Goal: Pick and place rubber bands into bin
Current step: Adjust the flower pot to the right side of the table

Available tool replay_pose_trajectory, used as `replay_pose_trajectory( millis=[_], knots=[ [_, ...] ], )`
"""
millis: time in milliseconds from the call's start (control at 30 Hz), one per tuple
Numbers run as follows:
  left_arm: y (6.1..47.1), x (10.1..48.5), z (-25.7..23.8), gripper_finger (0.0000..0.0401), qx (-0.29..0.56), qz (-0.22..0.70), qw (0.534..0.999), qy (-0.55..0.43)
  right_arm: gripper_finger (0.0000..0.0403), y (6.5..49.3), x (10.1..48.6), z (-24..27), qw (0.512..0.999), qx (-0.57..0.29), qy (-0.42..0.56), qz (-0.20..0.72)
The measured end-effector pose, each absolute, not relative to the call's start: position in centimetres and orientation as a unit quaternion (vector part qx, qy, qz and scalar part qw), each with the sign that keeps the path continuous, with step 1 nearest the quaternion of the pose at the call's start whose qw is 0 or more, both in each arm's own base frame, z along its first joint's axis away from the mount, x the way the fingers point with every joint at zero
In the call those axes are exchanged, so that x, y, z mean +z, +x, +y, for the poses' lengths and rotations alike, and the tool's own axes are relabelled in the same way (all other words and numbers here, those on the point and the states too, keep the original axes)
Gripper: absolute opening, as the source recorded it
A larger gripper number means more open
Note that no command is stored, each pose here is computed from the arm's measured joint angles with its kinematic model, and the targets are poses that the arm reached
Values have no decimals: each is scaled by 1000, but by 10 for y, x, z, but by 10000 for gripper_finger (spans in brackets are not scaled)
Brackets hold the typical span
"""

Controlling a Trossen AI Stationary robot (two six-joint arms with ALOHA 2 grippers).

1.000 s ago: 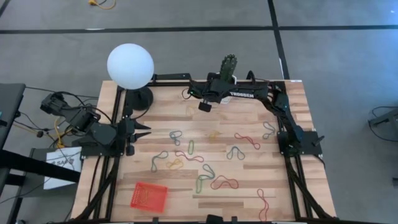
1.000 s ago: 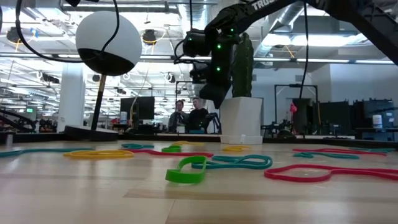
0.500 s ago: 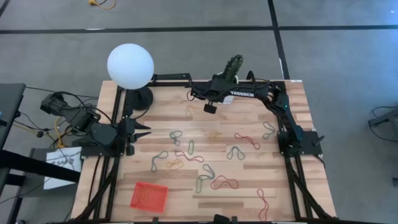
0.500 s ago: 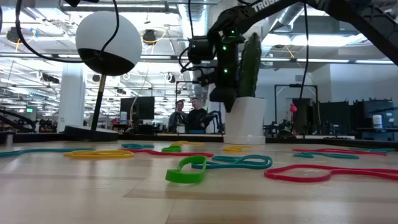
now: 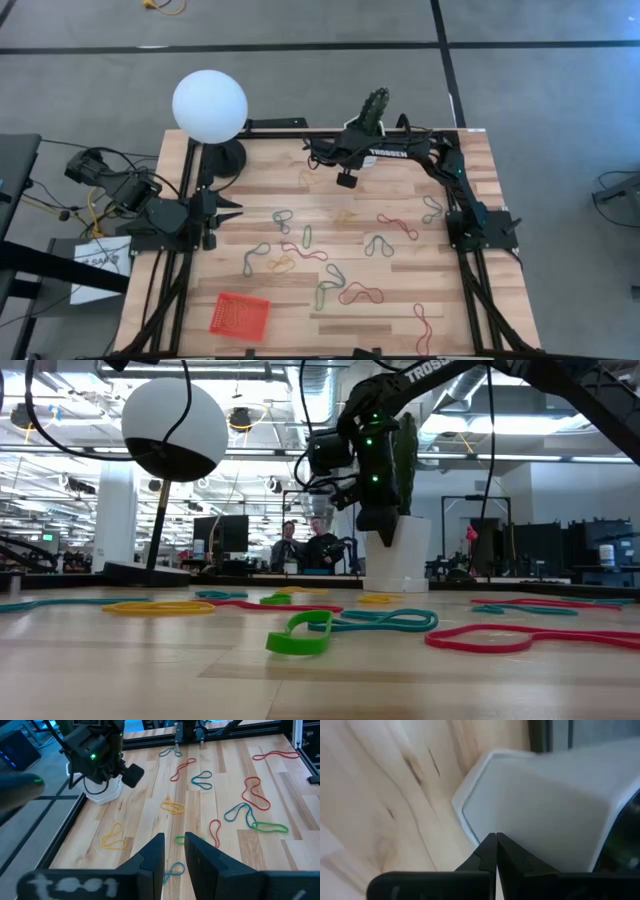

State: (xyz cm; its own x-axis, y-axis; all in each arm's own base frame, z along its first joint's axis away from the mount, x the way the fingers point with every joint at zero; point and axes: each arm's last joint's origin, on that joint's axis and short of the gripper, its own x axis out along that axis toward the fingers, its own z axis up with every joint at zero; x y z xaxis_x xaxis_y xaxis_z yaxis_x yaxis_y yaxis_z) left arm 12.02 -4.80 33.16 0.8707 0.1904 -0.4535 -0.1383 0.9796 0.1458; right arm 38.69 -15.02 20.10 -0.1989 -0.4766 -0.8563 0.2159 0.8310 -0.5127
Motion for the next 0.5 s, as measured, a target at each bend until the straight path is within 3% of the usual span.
replay_pose_trajectory(
  millis=[333, 500],
  knots=[
    [120, 332, -48, 66, 86, 240, 966, 53, 0, 410, 210, -140, 693, -269, -129, 656],
    [120, 332, -48, 66, 86, 239, 966, 53, 0, 424, 211, -133, 748, -198, -127, 621]
  ],
)
